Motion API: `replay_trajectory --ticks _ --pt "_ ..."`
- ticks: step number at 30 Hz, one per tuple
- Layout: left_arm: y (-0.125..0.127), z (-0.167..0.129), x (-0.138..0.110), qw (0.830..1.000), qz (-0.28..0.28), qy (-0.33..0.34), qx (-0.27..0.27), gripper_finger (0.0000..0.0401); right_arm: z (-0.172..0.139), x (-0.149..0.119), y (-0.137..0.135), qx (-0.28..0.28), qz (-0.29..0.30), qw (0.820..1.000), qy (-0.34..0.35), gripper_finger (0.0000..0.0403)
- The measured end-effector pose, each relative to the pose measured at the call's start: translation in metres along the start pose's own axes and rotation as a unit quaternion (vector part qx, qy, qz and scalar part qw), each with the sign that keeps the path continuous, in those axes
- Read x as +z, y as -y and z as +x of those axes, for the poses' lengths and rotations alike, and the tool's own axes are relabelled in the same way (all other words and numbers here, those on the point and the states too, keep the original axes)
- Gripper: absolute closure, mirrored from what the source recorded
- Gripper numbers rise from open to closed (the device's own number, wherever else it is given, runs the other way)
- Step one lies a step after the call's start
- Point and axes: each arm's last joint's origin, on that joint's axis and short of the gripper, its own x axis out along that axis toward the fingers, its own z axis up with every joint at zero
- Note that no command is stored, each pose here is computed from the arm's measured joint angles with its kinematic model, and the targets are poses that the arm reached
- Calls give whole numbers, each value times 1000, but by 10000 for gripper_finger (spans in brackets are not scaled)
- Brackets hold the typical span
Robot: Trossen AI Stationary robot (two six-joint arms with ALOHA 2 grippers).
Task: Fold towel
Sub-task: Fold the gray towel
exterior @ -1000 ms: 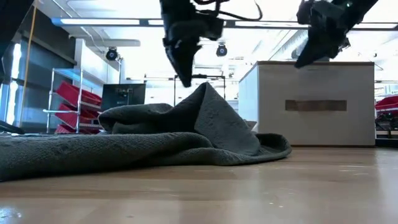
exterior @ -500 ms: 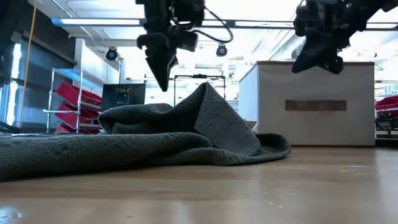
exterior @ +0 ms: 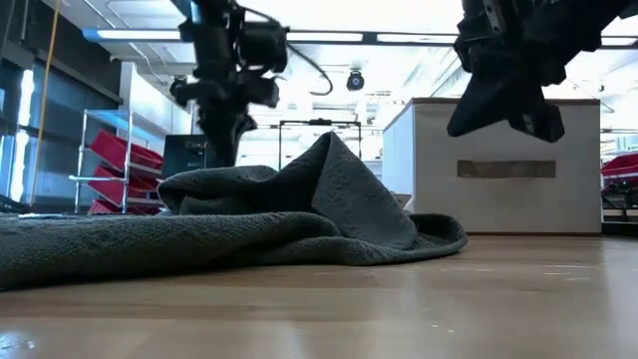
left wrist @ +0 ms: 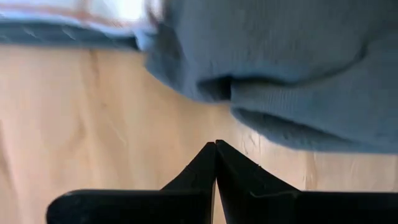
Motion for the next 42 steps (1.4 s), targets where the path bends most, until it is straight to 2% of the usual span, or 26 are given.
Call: replay_trajectory --ticks 4,7,15,19,24,29,35,42 --pt "9 19 -5 1000 11 5 -2 401 17 -8 -12 -10 -25 999 -29 403" --pt "18 32 -10 1000 14 11 -25 401 29 -12 -14 -23 -34 998 -37 403" --pt "32 53 -17 999 5 30 -39 401 44 -15 -11 -53 -50 997 4 403" --pt "36 60 -24 998 -10 27 -60 401 55 -16 -8 -61 -42 997 -5 403" --pt "41 66 -31 997 -37 8 -68 401 71 -19 -9 -42 -34 999 -3 403" --pt "48 71 -36 996 -53 -1 -69 401 86 -25 -1 -61 -21 998 -15 403" --pt "61 76 -40 996 -68 -17 -63 401 88 -28 5 -86 2 996 -32 403" --pt "81 79 -38 993 -100 -14 -56 401 73 -27 15 -150 17 987 -53 403"
